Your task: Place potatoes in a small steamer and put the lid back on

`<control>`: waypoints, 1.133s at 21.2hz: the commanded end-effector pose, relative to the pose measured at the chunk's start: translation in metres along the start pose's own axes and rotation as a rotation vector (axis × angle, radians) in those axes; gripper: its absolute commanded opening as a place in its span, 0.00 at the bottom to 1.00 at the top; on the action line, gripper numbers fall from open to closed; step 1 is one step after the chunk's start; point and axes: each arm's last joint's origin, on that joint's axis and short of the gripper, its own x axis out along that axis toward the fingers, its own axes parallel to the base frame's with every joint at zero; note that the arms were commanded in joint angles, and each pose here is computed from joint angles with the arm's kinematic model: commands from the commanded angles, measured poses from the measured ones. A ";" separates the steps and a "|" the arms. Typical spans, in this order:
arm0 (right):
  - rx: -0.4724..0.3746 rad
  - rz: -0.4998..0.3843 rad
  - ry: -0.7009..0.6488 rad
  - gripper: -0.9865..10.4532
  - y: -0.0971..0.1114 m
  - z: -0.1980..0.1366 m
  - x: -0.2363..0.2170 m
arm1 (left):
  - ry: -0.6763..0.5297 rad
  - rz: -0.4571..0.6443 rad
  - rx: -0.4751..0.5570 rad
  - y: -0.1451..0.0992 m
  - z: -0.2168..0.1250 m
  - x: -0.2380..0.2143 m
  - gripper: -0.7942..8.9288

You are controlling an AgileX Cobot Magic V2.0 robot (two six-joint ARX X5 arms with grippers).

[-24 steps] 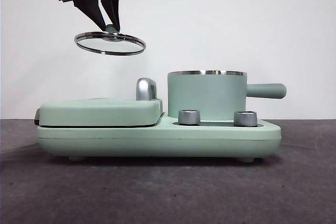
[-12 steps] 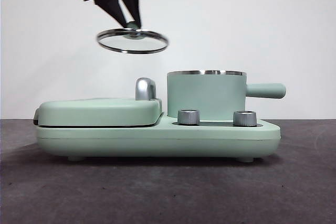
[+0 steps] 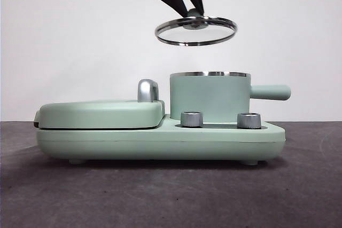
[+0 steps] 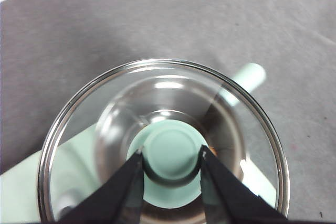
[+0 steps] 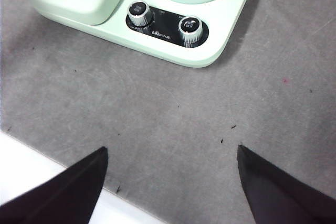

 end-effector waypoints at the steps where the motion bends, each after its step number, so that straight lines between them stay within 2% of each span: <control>1: -0.017 0.010 -0.017 0.43 0.001 0.003 -0.002 | -0.055 -0.017 0.030 -0.012 0.005 -0.001 0.09; 3: -0.020 0.010 -0.018 0.43 0.001 0.003 -0.002 | -0.057 0.015 0.053 -0.018 0.003 0.006 0.09; 9: -0.020 0.011 -0.017 0.43 0.001 0.003 -0.002 | -0.032 0.009 0.074 -0.025 -0.003 0.030 0.09; 15: -0.021 0.010 -0.017 0.43 0.001 0.003 -0.002 | -0.006 0.013 0.074 -0.023 -0.009 0.060 0.09; 24: -0.042 0.002 -0.071 0.43 0.002 0.007 -0.002 | 0.024 0.045 0.072 -0.020 -0.014 0.075 0.09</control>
